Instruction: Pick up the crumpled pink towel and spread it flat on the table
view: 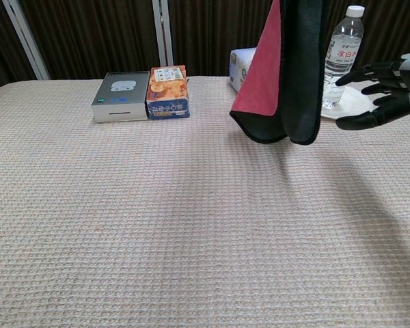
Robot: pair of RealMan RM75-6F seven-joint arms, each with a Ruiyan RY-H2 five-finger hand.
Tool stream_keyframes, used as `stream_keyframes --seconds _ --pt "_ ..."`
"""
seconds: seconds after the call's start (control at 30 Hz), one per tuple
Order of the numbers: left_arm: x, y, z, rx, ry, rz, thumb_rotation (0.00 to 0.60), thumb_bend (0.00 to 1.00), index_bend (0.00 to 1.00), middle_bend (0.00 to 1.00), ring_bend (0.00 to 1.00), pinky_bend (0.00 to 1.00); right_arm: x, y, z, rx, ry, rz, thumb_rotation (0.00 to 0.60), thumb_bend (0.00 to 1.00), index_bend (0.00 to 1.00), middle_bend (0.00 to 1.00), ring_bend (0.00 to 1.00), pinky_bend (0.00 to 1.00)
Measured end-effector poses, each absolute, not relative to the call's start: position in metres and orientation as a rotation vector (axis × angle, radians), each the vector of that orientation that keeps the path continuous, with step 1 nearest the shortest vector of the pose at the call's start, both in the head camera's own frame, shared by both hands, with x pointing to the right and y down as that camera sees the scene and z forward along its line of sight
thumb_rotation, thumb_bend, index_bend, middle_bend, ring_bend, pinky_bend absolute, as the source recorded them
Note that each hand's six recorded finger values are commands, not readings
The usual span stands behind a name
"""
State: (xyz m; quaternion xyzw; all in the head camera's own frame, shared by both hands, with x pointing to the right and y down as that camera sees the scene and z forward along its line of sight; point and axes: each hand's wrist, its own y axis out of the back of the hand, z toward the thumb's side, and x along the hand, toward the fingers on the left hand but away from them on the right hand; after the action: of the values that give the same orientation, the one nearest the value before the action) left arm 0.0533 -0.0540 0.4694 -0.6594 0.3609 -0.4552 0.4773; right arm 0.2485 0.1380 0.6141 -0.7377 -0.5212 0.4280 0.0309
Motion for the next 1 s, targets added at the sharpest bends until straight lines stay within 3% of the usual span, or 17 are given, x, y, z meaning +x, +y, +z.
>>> stream_keyframes --seconds 0.5,1.0 --pt "0.078 -0.042 0.471 -1.681 0.898 -1.032 0.6 0.48 0.63 0.14 0.0 0.0 0.237 0.133 0.624 -2.275 -1.669 1.365 0.6 0.22 0.2 0.0 0.0 0.0" --pt "0.082 -0.039 0.468 -1.708 0.925 -0.997 0.6 0.48 0.63 0.14 0.0 0.0 0.244 0.136 0.642 -2.162 -1.706 1.471 0.6 0.25 0.49 0.01 0.0 0.0"
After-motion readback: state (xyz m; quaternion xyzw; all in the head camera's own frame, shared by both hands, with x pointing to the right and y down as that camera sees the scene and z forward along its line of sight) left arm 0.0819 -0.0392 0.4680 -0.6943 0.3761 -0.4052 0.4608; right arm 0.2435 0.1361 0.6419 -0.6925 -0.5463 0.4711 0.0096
